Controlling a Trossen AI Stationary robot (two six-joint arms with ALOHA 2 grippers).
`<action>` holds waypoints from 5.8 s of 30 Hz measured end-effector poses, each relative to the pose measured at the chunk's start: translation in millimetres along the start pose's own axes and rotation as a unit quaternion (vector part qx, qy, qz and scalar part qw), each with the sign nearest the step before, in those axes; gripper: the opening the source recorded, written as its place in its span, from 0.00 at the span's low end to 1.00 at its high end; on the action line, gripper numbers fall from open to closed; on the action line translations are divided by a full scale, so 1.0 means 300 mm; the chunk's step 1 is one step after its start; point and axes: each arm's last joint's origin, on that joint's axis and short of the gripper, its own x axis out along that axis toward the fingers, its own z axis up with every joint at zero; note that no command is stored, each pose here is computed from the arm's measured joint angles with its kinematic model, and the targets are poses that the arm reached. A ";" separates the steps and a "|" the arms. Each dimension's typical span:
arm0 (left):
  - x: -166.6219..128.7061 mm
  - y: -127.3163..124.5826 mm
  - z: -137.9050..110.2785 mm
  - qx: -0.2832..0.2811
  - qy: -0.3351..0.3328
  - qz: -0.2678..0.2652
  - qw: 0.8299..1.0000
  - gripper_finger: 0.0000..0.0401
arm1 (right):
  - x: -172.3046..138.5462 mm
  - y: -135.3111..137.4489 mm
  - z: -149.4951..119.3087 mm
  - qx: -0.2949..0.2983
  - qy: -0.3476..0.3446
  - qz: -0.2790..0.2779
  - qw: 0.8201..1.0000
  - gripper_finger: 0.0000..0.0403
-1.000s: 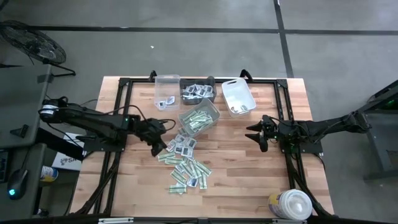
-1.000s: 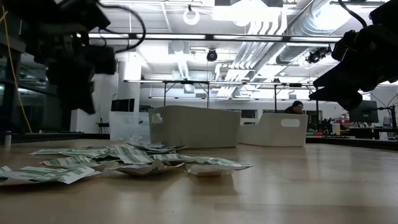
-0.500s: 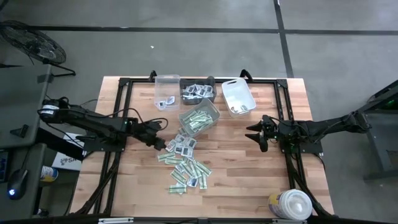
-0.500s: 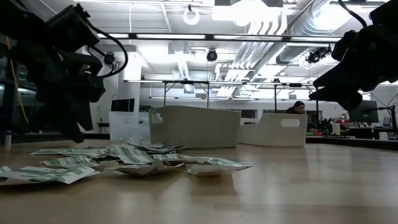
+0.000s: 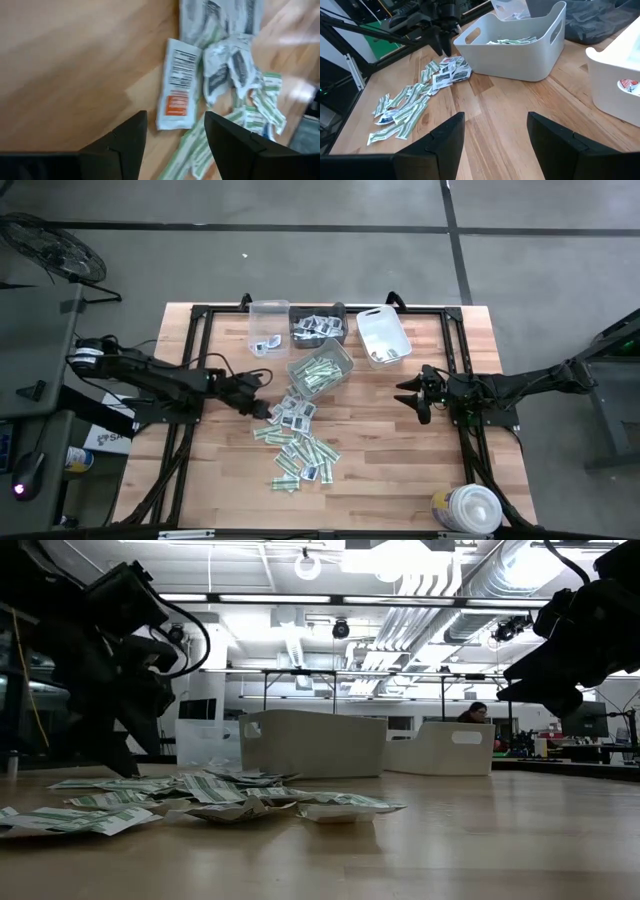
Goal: Pick & Place First Aid Supplies
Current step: Put the ointment pack into the white bin
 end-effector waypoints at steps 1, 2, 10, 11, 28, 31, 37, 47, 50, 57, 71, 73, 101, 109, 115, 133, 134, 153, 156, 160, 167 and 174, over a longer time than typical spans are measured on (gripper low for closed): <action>0.008 -0.003 0.001 0.000 0.005 -0.005 1.000 0.50 | 0.000 0.000 0.000 0.000 0.000 0.000 1.000 0.52; 0.015 -0.004 0.001 0.000 0.009 -0.009 1.000 0.50 | 0.000 0.000 0.000 0.000 0.000 0.000 1.000 0.52; 0.064 -0.001 0.003 -0.008 0.040 -0.018 0.999 0.50 | 0.000 0.000 0.000 0.000 0.000 0.000 1.000 0.52; 0.067 -0.001 0.003 -0.008 0.043 -0.017 0.999 0.50 | 0.000 0.000 0.000 0.000 0.000 0.000 1.000 0.52; 0.074 0.018 -0.003 -0.007 0.053 0.010 0.999 0.06 | 0.000 0.000 0.000 0.000 0.000 0.000 1.000 0.52; 0.073 0.020 -0.005 0.007 0.057 0.011 0.998 0.01 | 0.000 0.000 0.000 0.000 0.000 0.000 1.000 0.52; 0.072 0.018 -0.006 0.046 0.065 0.003 0.997 0.00 | 0.000 0.000 0.000 0.000 0.000 0.000 1.000 0.52; 0.040 -0.001 -0.003 0.080 0.043 -0.016 0.996 0.00 | 0.000 0.001 0.002 0.000 -0.001 0.001 1.000 0.52; 0.026 -0.002 -0.005 0.084 0.038 -0.014 0.996 0.00 | 0.000 0.001 0.001 0.000 -0.001 0.001 1.000 0.52; -0.018 -0.012 -0.004 0.101 0.008 -0.016 0.995 0.00 | 0.000 0.001 0.001 0.000 0.000 0.001 1.000 0.52; -0.093 -0.048 0.001 0.133 -0.048 -0.060 0.988 0.00 | 0.000 0.001 0.001 0.000 -0.001 0.001 1.000 0.52; -0.100 -0.049 -0.001 0.138 -0.049 -0.061 0.987 0.00 | 0.000 0.001 0.001 0.000 -0.001 0.001 1.000 0.52; -0.280 -0.240 0.072 0.275 -0.269 -0.086 0.919 0.00 | -0.006 0.012 0.064 0.213 -0.138 -0.023 0.967 0.52; -0.295 -0.364 0.128 0.362 -0.314 -0.038 0.877 0.00 | -0.014 0.039 0.109 0.147 -0.190 0.027 0.970 0.52; -0.268 -0.469 0.180 0.407 -0.323 -0.006 0.855 0.00 | 0.001 0.052 0.128 0.122 -0.217 0.027 0.968 0.52; -0.229 -0.653 0.266 0.476 -0.342 0.022 0.810 0.00 | 0.149 0.256 0.449 -0.127 -0.083 -0.032 0.988 0.52; -0.229 -0.652 0.266 0.475 -0.342 0.026 0.810 0.00 | 0.162 0.263 0.469 -0.137 -0.071 -0.036 0.987 0.52; -0.227 -0.646 0.265 0.496 -0.335 0.041 0.800 0.00 | 0.402 0.320 0.755 -0.177 0.094 0.025 0.979 0.52; -0.226 -0.646 0.265 0.497 -0.335 0.042 0.799 0.00 | 0.436 0.323 0.763 -0.176 0.110 0.022 0.978 0.52; -0.226 -0.645 0.264 0.497 -0.334 0.043 0.800 0.00 | 0.462 0.323 0.762 -0.176 0.119 0.018 0.977 0.52; -0.225 -0.644 0.264 0.498 -0.333 0.044 0.800 0.00 | 0.454 0.310 0.751 -0.172 0.127 -0.025 0.977 0.45; -0.225 -0.644 0.264 0.498 -0.333 0.044 0.800 0.00 | 0.453 0.312 0.752 -0.171 0.128 -0.017 0.977 0.25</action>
